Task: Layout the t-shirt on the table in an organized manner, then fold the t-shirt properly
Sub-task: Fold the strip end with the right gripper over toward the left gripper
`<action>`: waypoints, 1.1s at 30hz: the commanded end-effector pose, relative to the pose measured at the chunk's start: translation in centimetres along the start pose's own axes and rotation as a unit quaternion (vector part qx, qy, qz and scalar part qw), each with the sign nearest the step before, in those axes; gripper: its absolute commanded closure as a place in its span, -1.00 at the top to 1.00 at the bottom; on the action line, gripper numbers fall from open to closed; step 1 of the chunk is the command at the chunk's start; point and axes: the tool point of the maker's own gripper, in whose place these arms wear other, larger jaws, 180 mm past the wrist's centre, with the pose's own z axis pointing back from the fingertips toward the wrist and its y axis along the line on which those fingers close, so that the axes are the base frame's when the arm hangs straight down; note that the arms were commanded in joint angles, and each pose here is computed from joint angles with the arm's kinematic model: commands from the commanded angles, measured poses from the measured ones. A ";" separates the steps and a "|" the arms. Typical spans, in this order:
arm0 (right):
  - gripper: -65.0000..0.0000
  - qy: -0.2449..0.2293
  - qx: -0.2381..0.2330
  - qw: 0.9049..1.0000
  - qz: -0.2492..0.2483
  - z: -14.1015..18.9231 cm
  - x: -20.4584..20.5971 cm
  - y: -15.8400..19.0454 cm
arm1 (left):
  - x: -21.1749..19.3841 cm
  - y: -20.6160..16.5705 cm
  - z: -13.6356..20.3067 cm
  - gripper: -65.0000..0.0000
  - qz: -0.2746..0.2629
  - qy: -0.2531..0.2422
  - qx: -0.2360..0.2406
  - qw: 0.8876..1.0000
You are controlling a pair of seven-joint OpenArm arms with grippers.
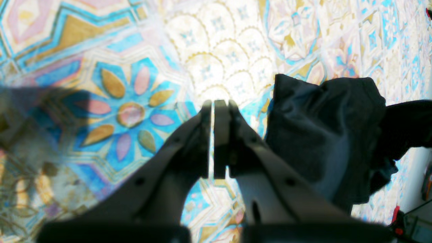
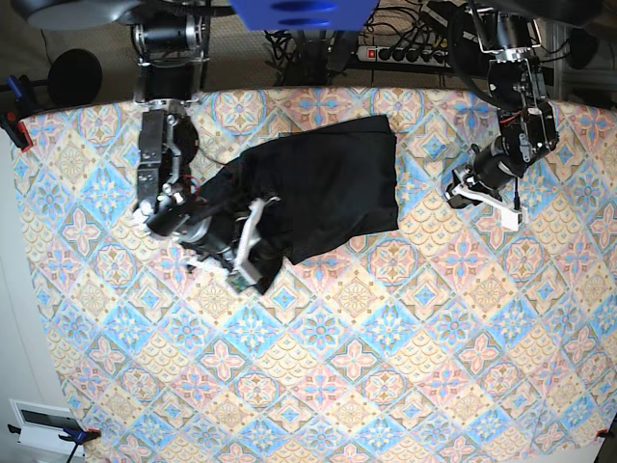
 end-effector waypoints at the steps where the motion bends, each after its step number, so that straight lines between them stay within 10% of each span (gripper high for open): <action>1: -1.00 -0.045 0.011 0.999 0.015 0.2 2.8 0.9 | 1.0 -1.0 0.2 -0.99 -0.015 -0.012 -0.013 1.000; 29: -0.99 -0.023 0.164 0.970 0.179 -7.2 1.6 16.6 | -0.5 -1.4 -0.2 -0.99 -0.010 0.002 -0.019 1.000; 33: -0.82 -0.021 0.153 0.977 0.150 -8.3 0.8 16.3 | -0.9 -1.1 -0.1 -0.99 -0.009 0.007 -0.016 1.000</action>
